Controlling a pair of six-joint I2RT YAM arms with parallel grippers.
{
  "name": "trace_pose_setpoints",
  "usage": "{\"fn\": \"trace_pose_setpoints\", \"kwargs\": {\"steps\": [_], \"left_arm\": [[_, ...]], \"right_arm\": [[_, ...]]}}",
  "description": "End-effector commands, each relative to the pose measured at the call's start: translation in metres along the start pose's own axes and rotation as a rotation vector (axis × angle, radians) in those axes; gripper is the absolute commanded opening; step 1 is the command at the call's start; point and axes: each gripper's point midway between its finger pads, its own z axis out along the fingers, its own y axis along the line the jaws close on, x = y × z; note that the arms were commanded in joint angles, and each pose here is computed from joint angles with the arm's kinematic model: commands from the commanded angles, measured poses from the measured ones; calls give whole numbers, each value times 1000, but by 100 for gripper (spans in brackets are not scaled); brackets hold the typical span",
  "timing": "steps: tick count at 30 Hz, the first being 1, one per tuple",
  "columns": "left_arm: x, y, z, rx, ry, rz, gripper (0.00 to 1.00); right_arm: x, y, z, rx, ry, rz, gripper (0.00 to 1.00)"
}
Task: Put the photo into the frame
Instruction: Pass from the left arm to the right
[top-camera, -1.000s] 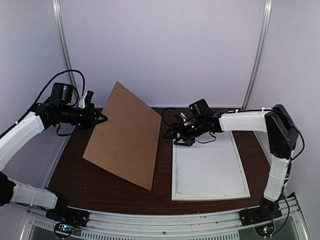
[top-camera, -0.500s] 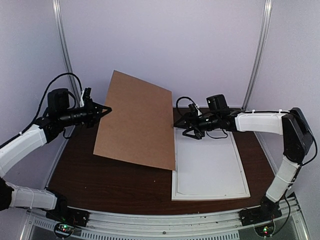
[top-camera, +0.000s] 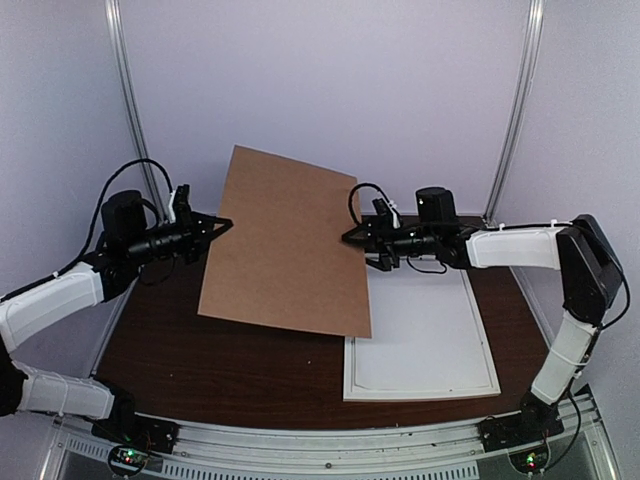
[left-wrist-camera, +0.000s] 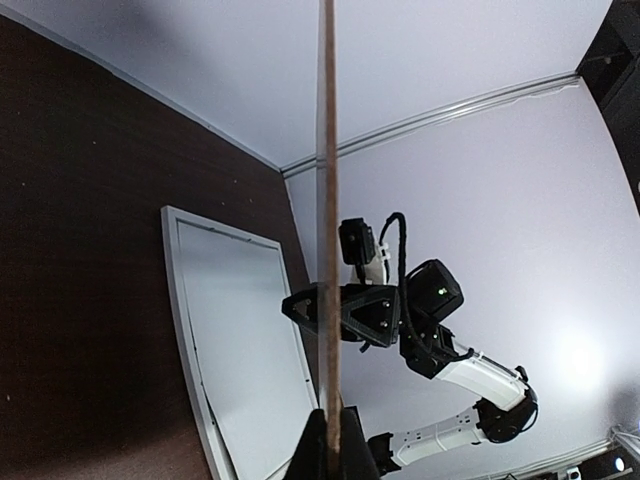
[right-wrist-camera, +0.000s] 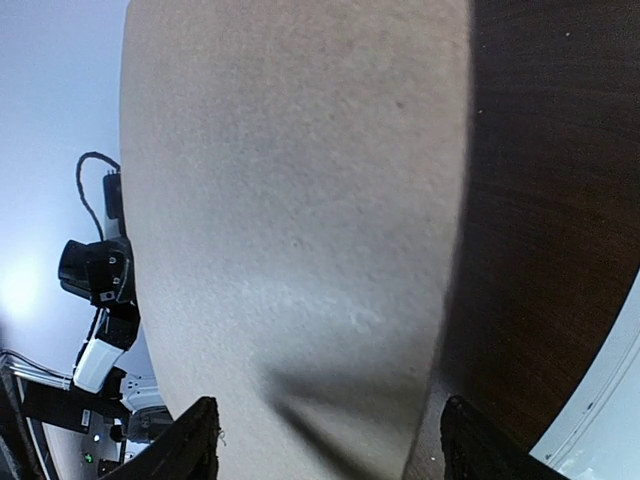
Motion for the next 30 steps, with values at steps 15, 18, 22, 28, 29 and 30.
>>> {"fn": "trace_pose_setpoints", "kwargs": {"steps": [15, 18, 22, 28, 29, 30], "left_arm": [[1, 6, 7, 93, -34, 7, 0], [3, 14, 9, 68, -29, 6, 0], [6, 26, 12, 34, -19, 7, 0], [13, 46, 19, -11, 16, 8, 10], [15, 48, 21, -17, 28, 13, 16], [17, 51, 24, -25, 43, 19, 21]], "right_arm": [[-10, 14, -8, -199, -22, 40, 34], [-10, 14, -11, -194, -17, 38, 24], [-10, 16, -17, -185, -17, 27, 10], [-14, 16, -36, -153, -31, 16, 0], [-14, 18, -41, -153, -32, 13, 0], [-15, 19, -46, -152, -35, 13, 0]]}}
